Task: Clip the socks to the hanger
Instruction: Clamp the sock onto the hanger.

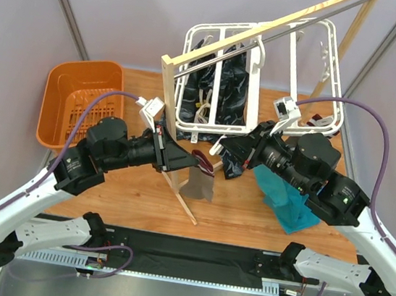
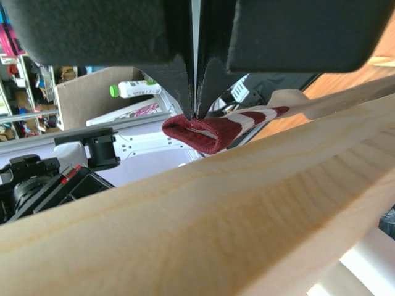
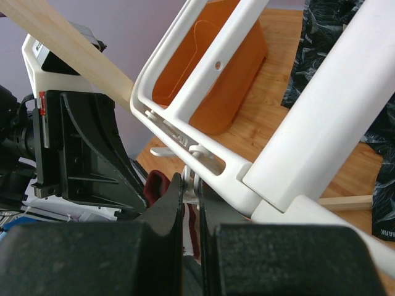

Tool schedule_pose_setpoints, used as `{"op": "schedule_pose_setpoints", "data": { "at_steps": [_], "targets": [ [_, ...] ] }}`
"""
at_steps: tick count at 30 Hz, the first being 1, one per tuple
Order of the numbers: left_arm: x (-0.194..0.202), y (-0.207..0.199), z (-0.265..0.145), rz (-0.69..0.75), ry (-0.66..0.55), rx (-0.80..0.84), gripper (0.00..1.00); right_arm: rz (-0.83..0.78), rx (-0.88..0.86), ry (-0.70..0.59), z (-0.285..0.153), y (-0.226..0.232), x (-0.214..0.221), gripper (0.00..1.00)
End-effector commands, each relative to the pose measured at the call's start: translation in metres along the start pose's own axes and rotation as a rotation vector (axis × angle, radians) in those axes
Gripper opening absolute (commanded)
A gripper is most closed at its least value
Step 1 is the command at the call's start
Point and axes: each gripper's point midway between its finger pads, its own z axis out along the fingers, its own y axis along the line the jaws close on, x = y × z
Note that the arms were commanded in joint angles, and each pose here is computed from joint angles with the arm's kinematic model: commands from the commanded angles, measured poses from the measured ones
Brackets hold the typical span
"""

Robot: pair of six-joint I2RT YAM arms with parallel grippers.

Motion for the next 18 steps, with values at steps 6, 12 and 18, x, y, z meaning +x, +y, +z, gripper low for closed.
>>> {"op": "schedule_pose_setpoints", "data": {
  "at_steps": [6,12,18],
  "targets": [
    [-0.009,-0.009,0.012,0.033,-0.019,0.025,0.00,-0.006,-0.153,0.044,-0.003,0.029,0.007,0.00],
    [-0.013,-0.011,0.015,0.034,-0.028,0.027,0.00,-0.008,-0.151,0.059,-0.001,0.026,0.013,0.00],
    [-0.018,-0.014,0.019,0.040,-0.039,0.027,0.00,-0.009,-0.151,0.064,-0.001,0.025,0.016,0.00]
  ]
}}
